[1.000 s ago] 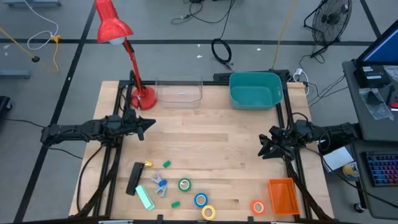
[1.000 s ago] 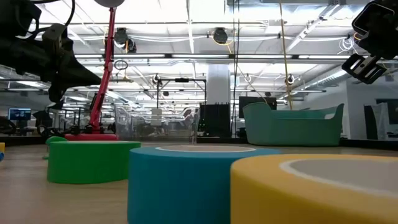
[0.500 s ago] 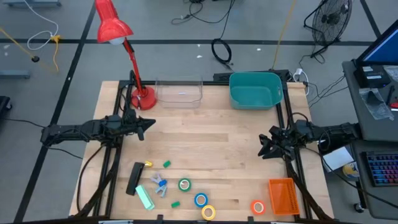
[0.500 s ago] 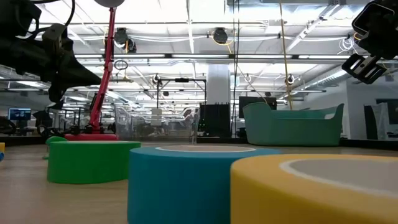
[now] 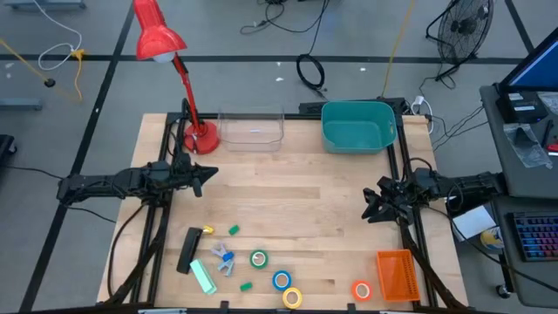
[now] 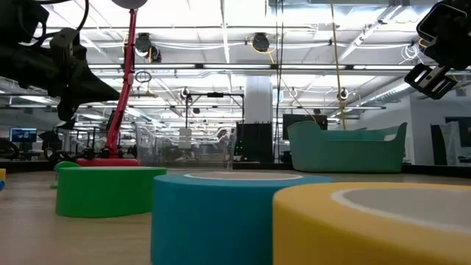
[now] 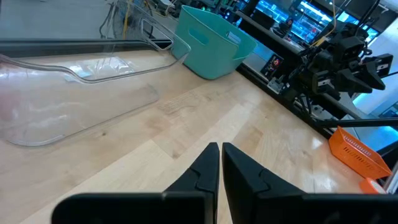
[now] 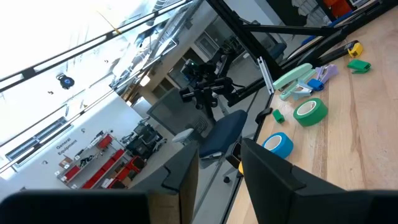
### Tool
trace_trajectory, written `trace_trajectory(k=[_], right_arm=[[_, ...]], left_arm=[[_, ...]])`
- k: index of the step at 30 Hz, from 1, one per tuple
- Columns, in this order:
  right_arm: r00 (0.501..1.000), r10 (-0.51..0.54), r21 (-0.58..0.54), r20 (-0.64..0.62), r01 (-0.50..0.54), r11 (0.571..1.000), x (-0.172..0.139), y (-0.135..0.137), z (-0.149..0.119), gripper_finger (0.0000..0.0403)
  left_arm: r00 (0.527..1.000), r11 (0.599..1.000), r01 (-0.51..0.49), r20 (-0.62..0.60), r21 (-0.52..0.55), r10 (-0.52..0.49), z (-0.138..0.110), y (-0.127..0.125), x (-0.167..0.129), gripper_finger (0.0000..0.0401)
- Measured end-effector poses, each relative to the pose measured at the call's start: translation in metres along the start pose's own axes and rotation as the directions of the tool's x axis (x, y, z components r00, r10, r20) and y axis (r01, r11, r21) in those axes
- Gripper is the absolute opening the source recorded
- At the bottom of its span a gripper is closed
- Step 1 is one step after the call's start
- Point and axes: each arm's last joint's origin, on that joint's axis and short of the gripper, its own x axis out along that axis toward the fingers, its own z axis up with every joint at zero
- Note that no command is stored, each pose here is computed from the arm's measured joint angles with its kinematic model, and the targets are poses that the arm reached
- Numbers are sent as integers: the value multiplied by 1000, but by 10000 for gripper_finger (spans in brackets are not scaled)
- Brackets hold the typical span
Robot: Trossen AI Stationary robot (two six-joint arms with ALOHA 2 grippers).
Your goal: Pick and place Stapler, Stapler remover, tape
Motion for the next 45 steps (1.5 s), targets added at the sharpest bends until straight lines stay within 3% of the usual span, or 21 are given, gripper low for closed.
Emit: trace_trajectory(k=[6,10,13,16,19,22,31,40,42,45], right_arm=[[1000,-2,0,3,2,1000,0,0,0,114],[971,-115,24,210,112,993,-1,0,9,114],[889,-200,185,413,133,974,-4,1,18,114],[762,-283,351,583,79,933,-8,2,25,114],[647,-342,433,681,21,901,-12,2,29,114],[571,-391,463,722,20,886,-14,0,31,114],[475,-443,412,760,176,894,-17,-1,32,114],[457,-452,430,766,159,889,-17,-1,32,114],[457,-452,427,766,164,889,-17,-1,32,114],[457,-453,407,766,202,891,-17,-1,32,114]], left_arm=[[1000,1000,0,0,0,0,0,0,0,21],[1000,1000,0,0,0,0,0,0,0,21],[1000,1000,0,0,0,0,0,0,0,21],[1000,1000,0,0,0,0,0,0,0,21],[1000,1000,0,0,0,0,0,0,0,21],[1000,1000,0,0,0,0,0,0,0,21],[1000,1000,0,0,0,0,0,0,0,21],[1000,1000,-8,12,12,8,1,0,0,21],[996,999,-43,74,24,41,5,0,0,21],[986,998,-40,159,-55,48,11,-3,-1,21]])
